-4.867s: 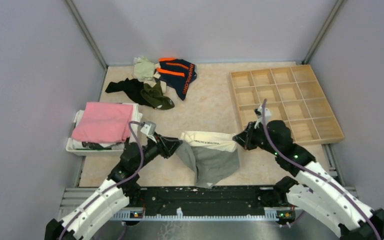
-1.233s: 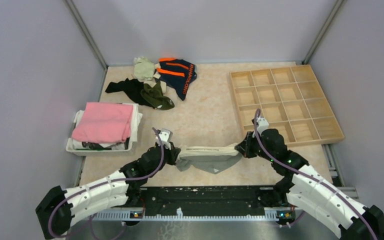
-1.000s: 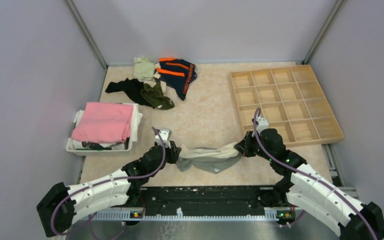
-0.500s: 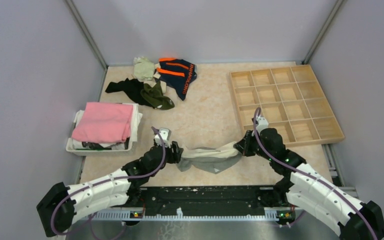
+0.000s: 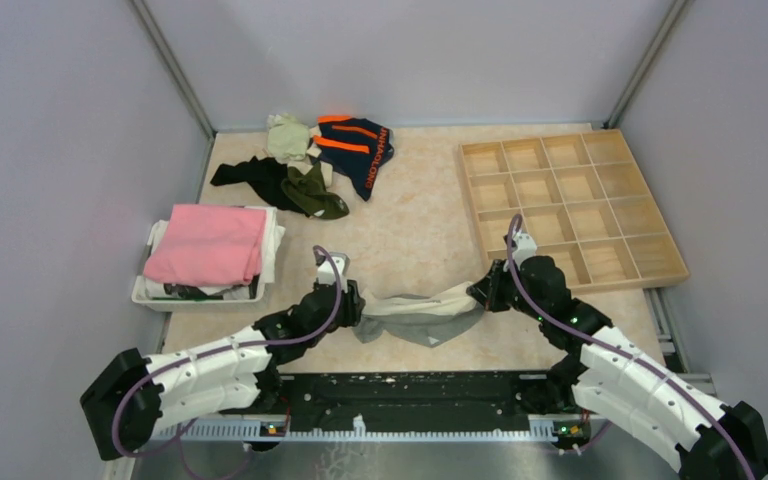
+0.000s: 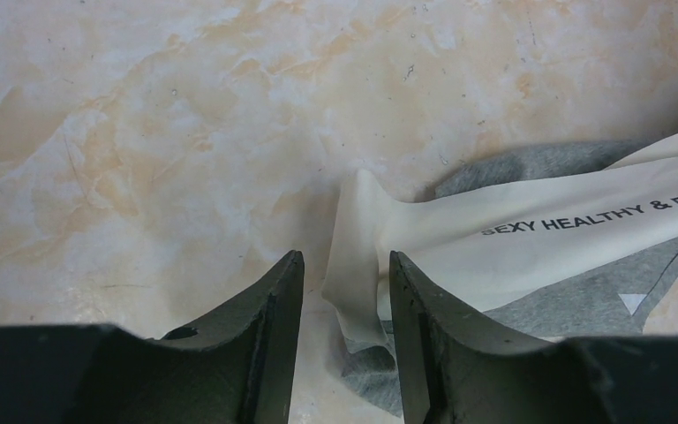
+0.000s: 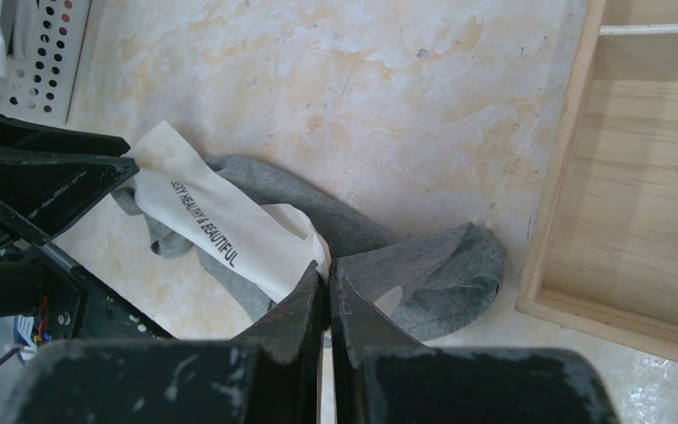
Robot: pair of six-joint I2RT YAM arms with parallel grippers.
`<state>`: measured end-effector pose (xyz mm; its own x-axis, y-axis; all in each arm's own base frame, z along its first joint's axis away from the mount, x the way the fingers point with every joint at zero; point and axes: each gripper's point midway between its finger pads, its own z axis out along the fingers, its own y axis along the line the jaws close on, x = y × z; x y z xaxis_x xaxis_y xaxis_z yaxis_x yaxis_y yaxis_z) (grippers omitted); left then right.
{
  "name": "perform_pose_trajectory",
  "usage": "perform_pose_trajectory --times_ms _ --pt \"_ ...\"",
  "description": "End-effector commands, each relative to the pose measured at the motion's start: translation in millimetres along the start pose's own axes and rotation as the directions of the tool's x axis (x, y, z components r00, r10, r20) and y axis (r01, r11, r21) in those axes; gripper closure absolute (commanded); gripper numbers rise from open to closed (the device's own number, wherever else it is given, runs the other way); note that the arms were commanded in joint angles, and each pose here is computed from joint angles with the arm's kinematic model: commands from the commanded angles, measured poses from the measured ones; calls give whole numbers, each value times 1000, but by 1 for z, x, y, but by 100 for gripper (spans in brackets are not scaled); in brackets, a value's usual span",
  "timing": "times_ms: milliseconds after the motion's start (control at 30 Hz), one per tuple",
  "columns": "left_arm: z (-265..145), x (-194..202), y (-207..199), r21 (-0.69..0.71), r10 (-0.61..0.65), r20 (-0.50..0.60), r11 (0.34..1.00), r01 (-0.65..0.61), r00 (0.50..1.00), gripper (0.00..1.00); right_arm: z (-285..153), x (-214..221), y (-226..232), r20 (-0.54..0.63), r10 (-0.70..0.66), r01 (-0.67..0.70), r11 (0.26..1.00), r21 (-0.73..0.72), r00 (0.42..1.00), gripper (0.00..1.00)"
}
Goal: Roll the underwear
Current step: Flatten out the underwear at the center of the board.
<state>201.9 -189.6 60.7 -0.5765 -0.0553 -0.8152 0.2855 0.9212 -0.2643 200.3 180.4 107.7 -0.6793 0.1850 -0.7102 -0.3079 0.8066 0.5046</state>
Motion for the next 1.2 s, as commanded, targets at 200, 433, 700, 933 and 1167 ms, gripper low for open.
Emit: perform_pose_trajectory --times_ms 200,433,700,933,1167 --pt "1 -14 -7 -6 -3 12 1000 3 1000 64 -1 -10 2 43 0 0 1000 -6 999 100" --pt "-7 -30 0 -48 -13 59 999 16 998 82 -4 -16 2 62 -4 4 1000 2 998 100" --pt "-26 -70 -7 17 -76 221 997 74 972 100 -19 -46 20 160 -26 32 999 -39 987 100" --pt "-40 -87 -16 91 -117 288 991 94 950 74 -31 -64 32 198 -38 51 997 -61 979 100" --pt "-16 -42 -20 78 -114 107 991 106 988 36 -22 -53 25 168 -26 33 999 -43 986 100"
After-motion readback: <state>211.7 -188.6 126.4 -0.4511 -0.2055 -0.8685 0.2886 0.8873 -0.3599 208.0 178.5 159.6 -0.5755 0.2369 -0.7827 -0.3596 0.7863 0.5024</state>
